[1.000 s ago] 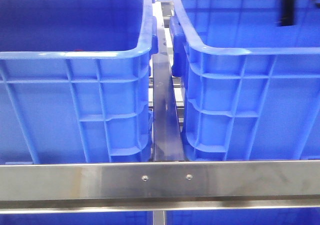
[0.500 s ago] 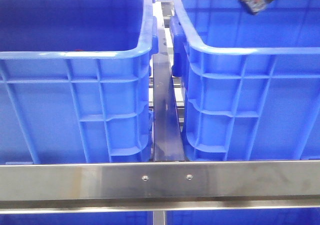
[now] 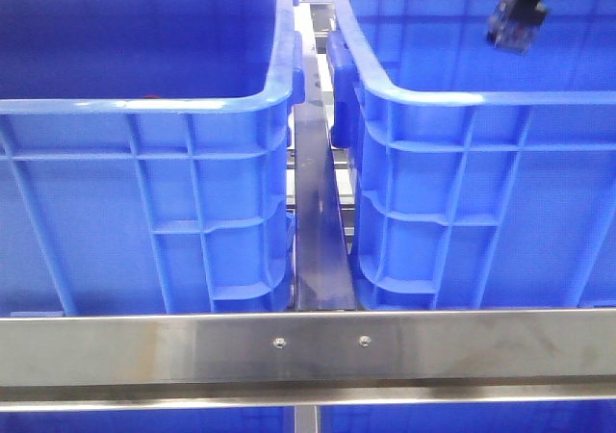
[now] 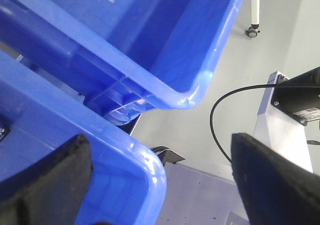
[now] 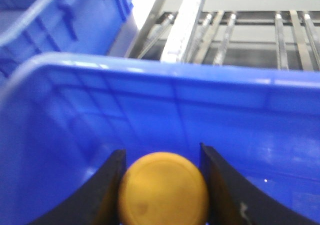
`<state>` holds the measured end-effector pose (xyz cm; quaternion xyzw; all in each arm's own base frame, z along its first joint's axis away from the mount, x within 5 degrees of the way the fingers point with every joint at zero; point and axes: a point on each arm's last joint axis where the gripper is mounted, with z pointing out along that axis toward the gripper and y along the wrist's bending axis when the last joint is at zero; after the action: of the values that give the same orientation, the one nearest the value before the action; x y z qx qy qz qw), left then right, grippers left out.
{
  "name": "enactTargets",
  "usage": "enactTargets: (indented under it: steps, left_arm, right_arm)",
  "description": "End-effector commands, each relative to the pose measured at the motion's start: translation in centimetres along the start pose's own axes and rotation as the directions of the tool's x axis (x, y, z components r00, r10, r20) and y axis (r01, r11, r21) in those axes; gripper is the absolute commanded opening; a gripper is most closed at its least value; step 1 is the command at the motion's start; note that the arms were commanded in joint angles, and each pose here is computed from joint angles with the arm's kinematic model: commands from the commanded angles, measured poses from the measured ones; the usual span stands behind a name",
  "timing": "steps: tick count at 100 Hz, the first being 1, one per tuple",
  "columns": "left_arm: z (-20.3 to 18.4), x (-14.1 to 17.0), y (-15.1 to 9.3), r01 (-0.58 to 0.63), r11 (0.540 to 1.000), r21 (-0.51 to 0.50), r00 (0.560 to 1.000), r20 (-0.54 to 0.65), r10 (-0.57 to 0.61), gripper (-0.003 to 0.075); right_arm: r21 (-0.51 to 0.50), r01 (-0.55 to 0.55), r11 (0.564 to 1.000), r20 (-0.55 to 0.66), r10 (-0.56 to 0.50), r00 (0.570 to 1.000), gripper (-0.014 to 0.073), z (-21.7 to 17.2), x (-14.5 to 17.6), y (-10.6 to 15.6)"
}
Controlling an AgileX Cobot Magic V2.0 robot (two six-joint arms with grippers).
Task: Pick red and yellow buttons and place in box
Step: 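Open the left gripper and carry the yellow button with the right gripper, then lower the yellow button into the empty bin and open the right gripper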
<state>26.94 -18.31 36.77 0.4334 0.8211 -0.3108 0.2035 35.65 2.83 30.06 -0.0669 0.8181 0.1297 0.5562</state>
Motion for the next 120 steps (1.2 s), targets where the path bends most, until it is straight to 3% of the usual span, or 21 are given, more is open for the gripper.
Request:
enactTargets:
  steps: [1,65,120]
  left_arm:
    - [-2.0,-0.8,-2.2,-0.033,0.999,0.035,0.997,0.068,0.031,0.0545]
    - [-2.0,-0.8,-2.2,-0.033,0.999,0.035,0.997,0.068,0.031,0.0545]
    - [-2.0,-0.8,-2.2,-0.033,0.999,0.035,0.997,0.068,0.031,0.0545]
  right_arm:
    - [0.003,0.011,1.0,0.07,-0.011,0.998,0.0234,-0.2,-2.2,0.2]
    - [0.027,-0.01,1.0,-0.033,0.011,0.999,0.0234,7.3,0.5,-2.2]
    - [0.053,-0.017,0.998,-0.071,0.021,0.997,0.0266,8.8,1.8,-2.9]
